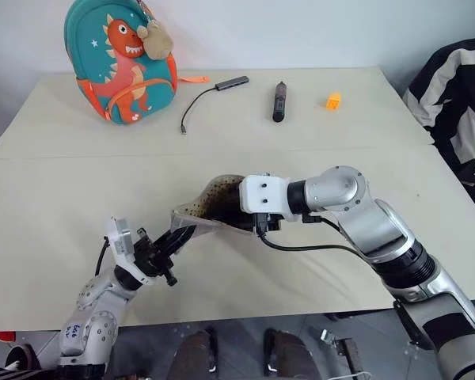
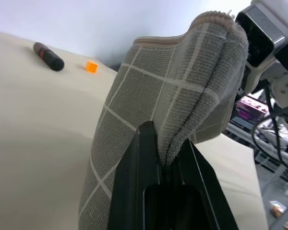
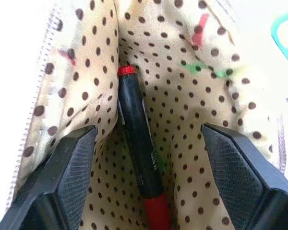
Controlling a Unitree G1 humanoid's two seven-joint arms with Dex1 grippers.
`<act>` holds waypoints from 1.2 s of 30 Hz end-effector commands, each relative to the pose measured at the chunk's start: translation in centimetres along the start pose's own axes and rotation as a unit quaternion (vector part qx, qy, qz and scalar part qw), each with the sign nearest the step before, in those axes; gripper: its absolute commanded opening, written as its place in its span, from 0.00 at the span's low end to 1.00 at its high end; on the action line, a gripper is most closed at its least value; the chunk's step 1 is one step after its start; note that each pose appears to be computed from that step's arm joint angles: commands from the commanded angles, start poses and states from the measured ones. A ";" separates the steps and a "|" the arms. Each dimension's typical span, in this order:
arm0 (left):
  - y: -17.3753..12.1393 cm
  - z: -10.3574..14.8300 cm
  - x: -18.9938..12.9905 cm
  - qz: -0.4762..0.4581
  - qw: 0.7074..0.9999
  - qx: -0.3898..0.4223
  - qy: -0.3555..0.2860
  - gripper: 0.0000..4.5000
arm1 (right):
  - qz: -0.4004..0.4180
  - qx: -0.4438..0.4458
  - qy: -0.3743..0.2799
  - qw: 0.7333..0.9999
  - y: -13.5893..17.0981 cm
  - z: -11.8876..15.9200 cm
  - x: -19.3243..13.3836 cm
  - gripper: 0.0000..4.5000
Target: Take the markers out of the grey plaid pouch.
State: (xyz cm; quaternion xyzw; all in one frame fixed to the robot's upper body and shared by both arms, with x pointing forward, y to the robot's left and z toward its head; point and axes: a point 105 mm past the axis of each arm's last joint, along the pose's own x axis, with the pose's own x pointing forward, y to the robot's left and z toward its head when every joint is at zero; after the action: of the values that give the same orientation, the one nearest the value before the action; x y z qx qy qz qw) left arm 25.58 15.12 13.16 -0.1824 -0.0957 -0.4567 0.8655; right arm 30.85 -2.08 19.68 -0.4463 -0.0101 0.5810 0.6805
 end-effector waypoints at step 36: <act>-0.4 -0.4 -0.2 -0.031 0.999 0.006 -0.013 0.00 | -0.007 -0.027 -0.061 0.998 -1.5 3.3 -1.6 0.31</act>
State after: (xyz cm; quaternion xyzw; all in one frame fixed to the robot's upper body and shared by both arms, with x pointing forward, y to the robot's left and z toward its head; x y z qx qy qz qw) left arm 25.29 14.94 12.00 -0.1934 -0.0982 -0.4783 0.8510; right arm 30.14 -1.21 20.98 -0.4335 -0.0249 0.6101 0.6628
